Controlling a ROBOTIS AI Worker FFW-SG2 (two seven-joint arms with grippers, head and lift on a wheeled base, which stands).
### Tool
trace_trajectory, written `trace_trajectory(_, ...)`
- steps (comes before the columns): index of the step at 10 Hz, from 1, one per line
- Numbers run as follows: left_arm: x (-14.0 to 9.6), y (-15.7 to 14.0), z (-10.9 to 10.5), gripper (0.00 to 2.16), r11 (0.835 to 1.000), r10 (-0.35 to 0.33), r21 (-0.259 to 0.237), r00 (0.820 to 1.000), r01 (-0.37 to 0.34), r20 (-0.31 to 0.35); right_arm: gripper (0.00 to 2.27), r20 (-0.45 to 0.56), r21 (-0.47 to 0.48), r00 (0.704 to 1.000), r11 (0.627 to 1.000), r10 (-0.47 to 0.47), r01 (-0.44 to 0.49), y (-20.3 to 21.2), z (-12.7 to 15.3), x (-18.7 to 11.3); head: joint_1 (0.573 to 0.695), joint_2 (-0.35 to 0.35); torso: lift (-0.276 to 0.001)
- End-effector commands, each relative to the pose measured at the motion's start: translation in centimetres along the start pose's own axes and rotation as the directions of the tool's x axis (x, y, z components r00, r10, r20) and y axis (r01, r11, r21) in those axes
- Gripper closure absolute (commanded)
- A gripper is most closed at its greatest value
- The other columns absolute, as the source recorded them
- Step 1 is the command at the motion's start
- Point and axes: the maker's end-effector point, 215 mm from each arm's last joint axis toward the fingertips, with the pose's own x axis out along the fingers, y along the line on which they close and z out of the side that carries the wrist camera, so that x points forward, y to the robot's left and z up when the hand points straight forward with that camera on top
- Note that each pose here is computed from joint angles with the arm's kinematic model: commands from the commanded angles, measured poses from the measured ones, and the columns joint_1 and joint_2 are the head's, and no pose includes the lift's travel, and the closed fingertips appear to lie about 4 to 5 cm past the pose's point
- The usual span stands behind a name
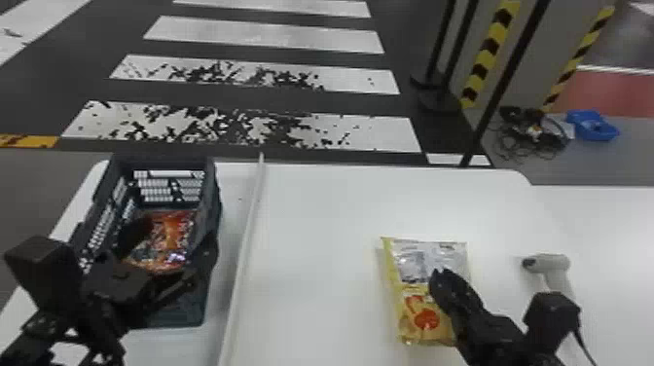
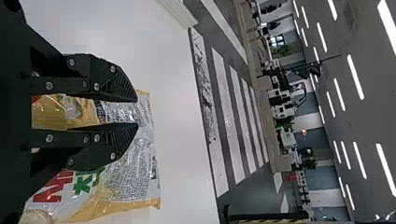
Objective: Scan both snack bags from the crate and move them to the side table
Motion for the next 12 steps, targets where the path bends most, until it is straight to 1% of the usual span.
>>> trace_trajectory(1,-0.1,0.5,0.1,0.04,1.0,0.008,0.002,1.0,-0.008,0.002,2.24,-0.014,-0.004,1.0,1.0,-0.002,0.002,-0.2,-1.7,1.1,0.695,-0.091,-0.095)
trace_trajectory(3,-0.2,0.8,0.0,0.04,1.0,0.014,0.003,1.0,-0.014,-0.001,2.24,-0.032,-0.004,0.999,1.0,-0.017,0.017,-1.1,-3.6,1.4,0.695,-0.078,-0.095)
trace_trajectory(4,-0.2,0.9,0.0,0.04,1.0,0.017,0.002,1.0,-0.017,0.0,2.24,-0.031,0.001,0.999,1.0,-0.018,0.018,-1.4,-4.0,1.4,0.695,-0.077,-0.095)
trace_trajectory(5,-0.2,1.0,-0.1,0.04,1.0,0.017,0.0,1.0,-0.017,0.003,2.24,-0.02,0.012,1.0,1.0,-0.01,0.011,-1.4,-3.7,1.5,0.695,-0.078,-0.095)
trace_trajectory(6,-0.2,1.1,-0.2,0.04,1.0,0.019,-0.001,1.0,-0.019,0.002,2.24,0.007,0.014,1.0,1.0,-0.006,0.006,-1.1,-2.2,1.3,0.695,-0.078,-0.095)
trace_trajectory(7,-0.2,1.1,-0.2,0.04,1.0,0.021,-0.001,1.0,-0.021,0.001,1.91,0.044,0.031,0.999,1.0,-0.005,0.003,-0.9,0.8,0.4,0.695,-0.078,-0.095)
trace_trajectory(8,-0.2,1.2,0.1,0.04,1.0,0.02,0.002,1.0,-0.02,0.016,0.4,0.073,0.024,0.997,1.0,0.003,-0.005,-0.6,4.4,-0.8,0.695,-0.08,-0.095)
trace_trajectory(9,-0.3,1.3,0.2,0.04,1.0,0.024,0.002,0.999,-0.024,0.025,0.0,0.072,-0.004,0.997,1.0,-0.013,0.013,-1.9,6.6,-1.3,0.695,-0.086,-0.095)
trace_trajectory(10,-0.3,1.4,0.0,0.04,1.0,0.023,0.002,0.999,-0.023,0.028,0.0,0.08,-0.031,0.996,0.998,-0.043,0.046,-4.3,8.3,-1.4,0.695,-0.097,-0.095)
trace_trajectory(11,-0.3,1.4,-0.3,0.04,1.0,0.023,0.001,0.999,-0.023,0.023,0.0,0.075,-0.059,0.993,0.994,-0.087,0.091,-7.8,8.7,-1.0,0.695,-0.108,-0.095)
trace_trajectory(12,-0.3,1.4,-0.3,0.04,1.0,0.022,0.002,1.0,-0.022,0.022,0.0,0.065,-0.081,0.989,0.987,-0.132,0.137,-11.7,8.5,-0.7,0.695,-0.139,-0.095)
